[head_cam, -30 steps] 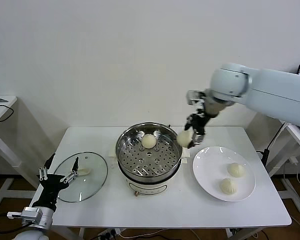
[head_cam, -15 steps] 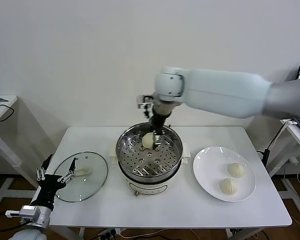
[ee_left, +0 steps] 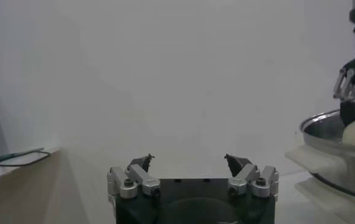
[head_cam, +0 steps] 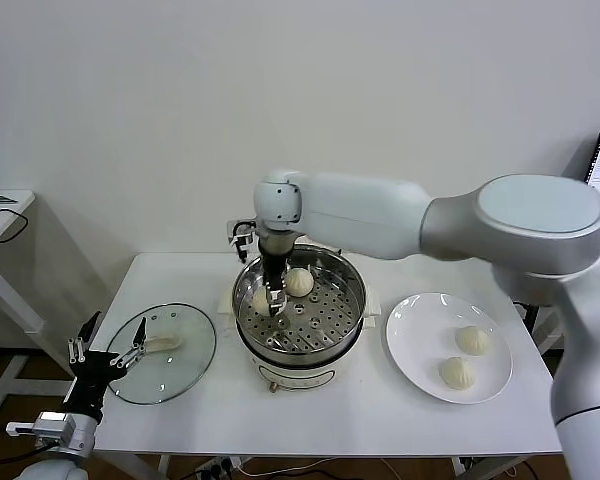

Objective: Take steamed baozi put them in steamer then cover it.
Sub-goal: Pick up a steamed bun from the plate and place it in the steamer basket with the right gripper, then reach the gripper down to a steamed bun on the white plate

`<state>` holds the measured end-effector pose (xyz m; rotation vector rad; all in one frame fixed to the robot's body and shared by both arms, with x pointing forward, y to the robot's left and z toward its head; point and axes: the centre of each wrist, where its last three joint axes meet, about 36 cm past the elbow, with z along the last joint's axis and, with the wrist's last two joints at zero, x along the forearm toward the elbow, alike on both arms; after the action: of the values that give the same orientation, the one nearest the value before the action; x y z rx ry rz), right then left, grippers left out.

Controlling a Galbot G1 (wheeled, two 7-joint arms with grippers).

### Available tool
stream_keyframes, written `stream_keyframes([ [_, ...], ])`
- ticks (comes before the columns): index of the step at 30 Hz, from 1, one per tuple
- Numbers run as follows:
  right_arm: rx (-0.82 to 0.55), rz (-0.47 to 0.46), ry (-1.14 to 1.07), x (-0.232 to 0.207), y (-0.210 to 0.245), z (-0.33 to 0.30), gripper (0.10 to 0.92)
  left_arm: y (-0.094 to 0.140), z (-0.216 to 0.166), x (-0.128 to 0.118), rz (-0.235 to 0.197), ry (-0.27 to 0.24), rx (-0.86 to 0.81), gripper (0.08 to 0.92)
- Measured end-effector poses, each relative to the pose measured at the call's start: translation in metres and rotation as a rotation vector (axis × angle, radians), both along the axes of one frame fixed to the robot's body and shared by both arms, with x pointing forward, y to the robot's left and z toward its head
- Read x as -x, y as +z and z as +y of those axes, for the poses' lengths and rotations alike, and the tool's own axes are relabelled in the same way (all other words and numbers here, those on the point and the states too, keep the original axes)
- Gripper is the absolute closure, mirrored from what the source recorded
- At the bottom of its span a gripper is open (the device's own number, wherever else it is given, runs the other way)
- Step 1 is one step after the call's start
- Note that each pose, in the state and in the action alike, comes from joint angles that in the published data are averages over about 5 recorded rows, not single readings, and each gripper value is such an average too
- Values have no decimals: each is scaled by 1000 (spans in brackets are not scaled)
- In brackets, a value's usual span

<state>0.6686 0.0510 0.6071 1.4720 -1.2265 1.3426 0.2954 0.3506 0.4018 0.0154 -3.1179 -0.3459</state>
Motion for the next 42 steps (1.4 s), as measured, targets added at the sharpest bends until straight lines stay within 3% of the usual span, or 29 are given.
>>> stream_keyframes([
  [5, -6, -2, -3, 0, 0, 1, 205, -1, 0, 1, 2, 1, 1, 177],
  [13, -19, -4, -12, 0, 35, -32, 200, 0, -2, 3, 1, -1, 4, 177],
  [26, -20, -3, -90, 20, 102, -206, 200, 4, -10, 4, -4, -14, 4, 177],
  [34, -5, 25, -156, 44, 71, -326, 200, 5, -15, 4, -1, -27, -1, 177],
  [42, 31, 41, -170, 63, 10, -391, 200, 4, -20, 8, 9, -43, -6, 177],
])
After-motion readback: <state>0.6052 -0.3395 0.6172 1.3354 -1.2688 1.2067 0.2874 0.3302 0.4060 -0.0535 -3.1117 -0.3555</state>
